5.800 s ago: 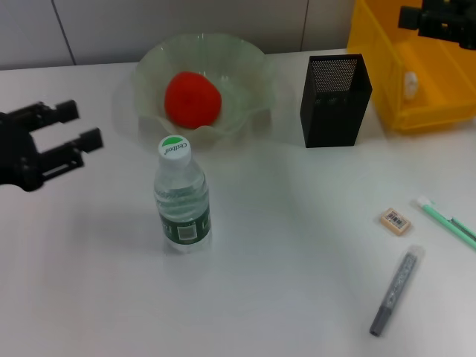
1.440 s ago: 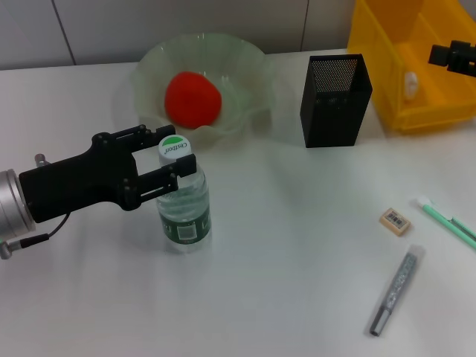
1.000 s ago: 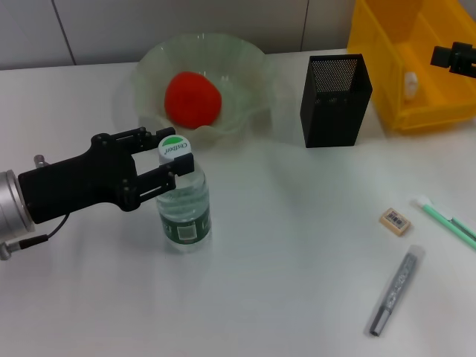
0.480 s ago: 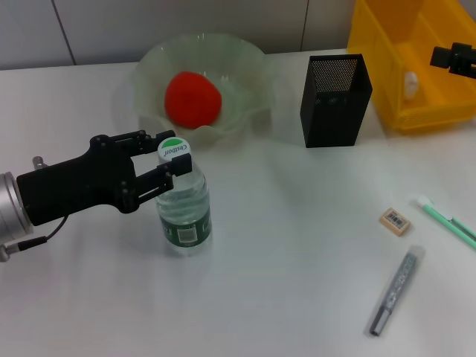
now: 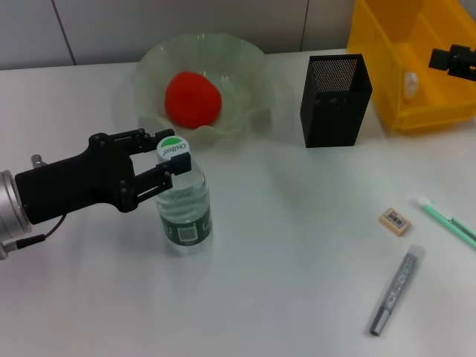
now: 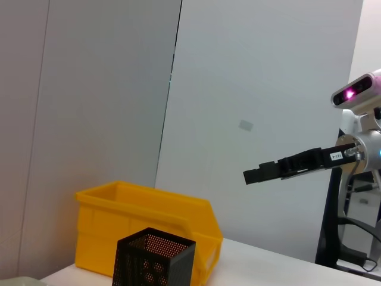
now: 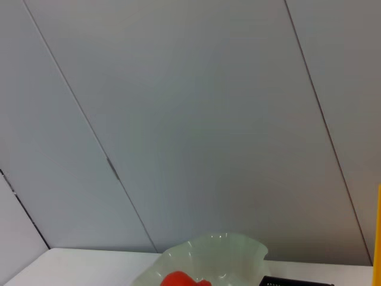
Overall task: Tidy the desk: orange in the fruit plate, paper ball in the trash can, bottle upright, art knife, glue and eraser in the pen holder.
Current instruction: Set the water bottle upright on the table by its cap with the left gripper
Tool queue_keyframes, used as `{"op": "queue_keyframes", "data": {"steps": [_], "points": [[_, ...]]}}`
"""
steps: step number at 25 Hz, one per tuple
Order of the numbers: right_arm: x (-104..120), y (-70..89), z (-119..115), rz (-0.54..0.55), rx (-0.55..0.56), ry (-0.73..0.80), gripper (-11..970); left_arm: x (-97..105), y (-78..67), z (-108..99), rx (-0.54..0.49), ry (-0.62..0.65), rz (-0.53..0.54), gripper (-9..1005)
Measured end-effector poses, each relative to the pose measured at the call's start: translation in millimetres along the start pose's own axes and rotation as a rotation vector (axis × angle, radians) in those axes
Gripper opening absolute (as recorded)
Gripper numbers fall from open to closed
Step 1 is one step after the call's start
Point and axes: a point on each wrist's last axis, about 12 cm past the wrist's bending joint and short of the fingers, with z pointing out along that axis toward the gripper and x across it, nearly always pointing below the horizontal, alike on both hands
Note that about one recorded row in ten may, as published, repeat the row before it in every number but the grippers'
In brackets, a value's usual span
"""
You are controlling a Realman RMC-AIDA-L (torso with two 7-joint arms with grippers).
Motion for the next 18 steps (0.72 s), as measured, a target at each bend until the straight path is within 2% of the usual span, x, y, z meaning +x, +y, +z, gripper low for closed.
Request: {"op": "queue_keyframes", "data": {"steps": [13,18], "points": [[1.7,4.9,4.9,-0.002,-0.032,0.017,581,-16.7,9.8,-6.1,-0.041,-0.017,0.076,440],[1.7,6.0,4.4,-0.002,-0.043,0.019,581,-17.1,11.8,-8.0,-0.058,-0.017,0.095,439]]}}
